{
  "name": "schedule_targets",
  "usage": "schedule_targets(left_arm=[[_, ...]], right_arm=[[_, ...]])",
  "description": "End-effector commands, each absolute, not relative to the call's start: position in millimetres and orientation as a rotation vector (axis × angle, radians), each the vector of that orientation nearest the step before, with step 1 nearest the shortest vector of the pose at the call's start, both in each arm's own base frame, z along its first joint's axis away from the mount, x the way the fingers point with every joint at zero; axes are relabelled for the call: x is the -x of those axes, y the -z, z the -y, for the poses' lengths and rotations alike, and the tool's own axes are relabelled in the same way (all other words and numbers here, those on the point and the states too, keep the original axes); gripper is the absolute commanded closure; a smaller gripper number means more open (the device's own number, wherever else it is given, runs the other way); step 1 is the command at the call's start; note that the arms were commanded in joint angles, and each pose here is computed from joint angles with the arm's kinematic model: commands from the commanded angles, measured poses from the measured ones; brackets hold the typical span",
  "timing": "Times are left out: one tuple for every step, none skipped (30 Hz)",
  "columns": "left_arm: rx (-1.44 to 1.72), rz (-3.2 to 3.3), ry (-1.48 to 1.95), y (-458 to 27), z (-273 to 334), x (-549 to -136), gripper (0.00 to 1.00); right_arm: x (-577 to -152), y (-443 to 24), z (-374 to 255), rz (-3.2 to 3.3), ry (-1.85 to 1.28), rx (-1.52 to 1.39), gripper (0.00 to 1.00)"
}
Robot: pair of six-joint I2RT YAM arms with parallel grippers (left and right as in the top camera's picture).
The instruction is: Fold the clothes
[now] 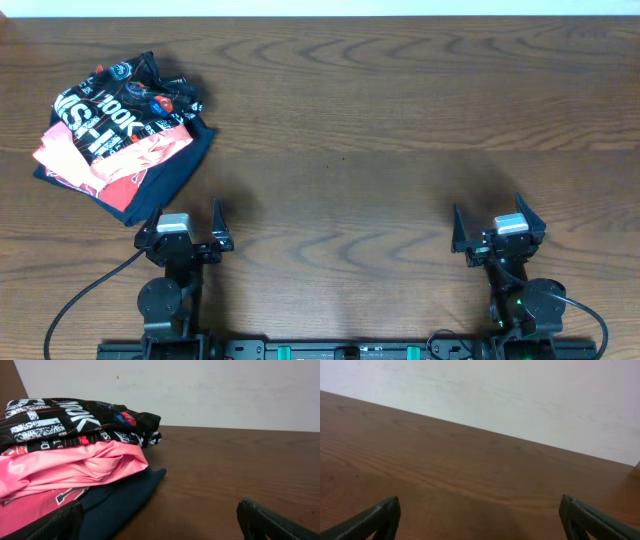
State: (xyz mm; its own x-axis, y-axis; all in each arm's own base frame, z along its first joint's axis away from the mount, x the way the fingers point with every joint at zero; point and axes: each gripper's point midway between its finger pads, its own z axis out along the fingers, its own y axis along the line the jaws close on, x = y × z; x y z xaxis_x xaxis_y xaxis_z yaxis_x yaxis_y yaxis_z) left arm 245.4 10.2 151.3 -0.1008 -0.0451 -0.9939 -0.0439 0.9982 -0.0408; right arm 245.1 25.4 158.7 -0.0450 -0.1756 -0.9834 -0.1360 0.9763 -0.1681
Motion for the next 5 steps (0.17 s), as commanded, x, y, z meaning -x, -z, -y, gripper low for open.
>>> schedule_targets(left_arm=[[0.065,-1.726,0.016,-136.3,-8.2,-244.2,0.02],[0.065,-1.726,0.016,-136.3,-8.2,-244.2,0.02],[0.065,-1.726,0.016,-136.3,-8.2,-244.2,0.02],[0.065,-1.726,0.016,-136.3,-8.2,-244.2,0.02],[0.065,-1.726,0.016,-136.3,-8.2,-244.2,0.02]], right_arm=[[-244.4,-158.2,-29.3,-1.617,0.028,0.268,0.01],[-244.5,-158.3,-29.3,-1.617,0.028,0.267,0.01],[-244.4,-158.2,-29.3,-1.617,0.028,0.268,0.01],[-244.4,-158.2,-29.3,-1.617,0.028,0.268,0.01],[-244.4,-158.2,-29.3,-1.617,0.028,0.268,0.01]])
